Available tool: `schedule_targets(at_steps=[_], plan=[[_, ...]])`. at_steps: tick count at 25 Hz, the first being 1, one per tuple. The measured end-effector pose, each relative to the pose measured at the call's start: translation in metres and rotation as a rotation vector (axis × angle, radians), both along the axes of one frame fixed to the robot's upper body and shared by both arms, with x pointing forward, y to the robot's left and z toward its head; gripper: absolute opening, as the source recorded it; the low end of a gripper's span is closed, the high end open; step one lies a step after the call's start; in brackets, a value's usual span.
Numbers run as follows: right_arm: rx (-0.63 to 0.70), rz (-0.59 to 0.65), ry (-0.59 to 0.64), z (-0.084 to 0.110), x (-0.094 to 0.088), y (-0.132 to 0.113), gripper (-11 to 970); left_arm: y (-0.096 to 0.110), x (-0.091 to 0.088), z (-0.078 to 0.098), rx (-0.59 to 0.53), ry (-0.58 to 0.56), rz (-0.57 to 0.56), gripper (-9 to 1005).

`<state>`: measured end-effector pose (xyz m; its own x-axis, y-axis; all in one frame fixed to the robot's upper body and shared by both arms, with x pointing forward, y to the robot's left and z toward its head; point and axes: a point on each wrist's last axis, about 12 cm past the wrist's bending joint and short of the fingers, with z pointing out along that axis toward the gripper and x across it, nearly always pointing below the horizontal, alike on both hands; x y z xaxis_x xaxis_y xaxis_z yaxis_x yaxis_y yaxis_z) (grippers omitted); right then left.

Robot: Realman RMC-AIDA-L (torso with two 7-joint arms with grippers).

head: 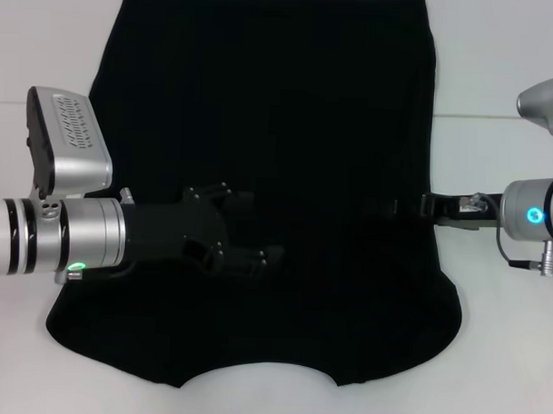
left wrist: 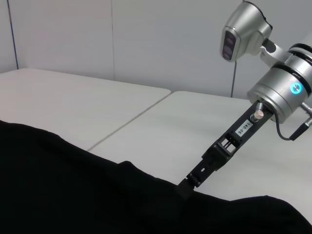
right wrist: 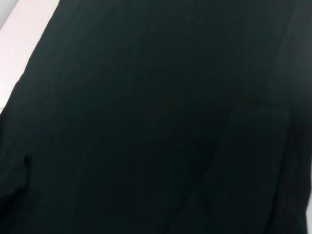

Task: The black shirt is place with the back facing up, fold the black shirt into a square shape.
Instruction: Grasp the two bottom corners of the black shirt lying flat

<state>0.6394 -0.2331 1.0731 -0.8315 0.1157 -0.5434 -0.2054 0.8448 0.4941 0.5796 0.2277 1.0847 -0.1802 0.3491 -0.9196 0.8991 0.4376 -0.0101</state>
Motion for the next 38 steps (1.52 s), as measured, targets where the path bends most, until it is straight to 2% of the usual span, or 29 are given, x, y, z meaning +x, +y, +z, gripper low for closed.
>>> schedule_targets(at_steps=[15,24,33,38], plan=[[0.000,-0.037,-0.004,-0.010,0.000,0.020,545,0.004,-0.003,-0.002,-0.009,0.004,0.018,949],[0.069,-0.007,-0.079,0.009,0.012,0.037,545,0.004,-0.003,-0.003,-0.010,0.006,0.020,949],[0.112,0.138,-0.118,0.028,0.016,0.064,546,0.005,-0.004,-0.003,-0.012,0.006,0.024,949],[0.097,0.153,-0.120,0.031,0.018,0.063,546,0.005,-0.004,-0.003,-0.013,0.007,0.025,950]])
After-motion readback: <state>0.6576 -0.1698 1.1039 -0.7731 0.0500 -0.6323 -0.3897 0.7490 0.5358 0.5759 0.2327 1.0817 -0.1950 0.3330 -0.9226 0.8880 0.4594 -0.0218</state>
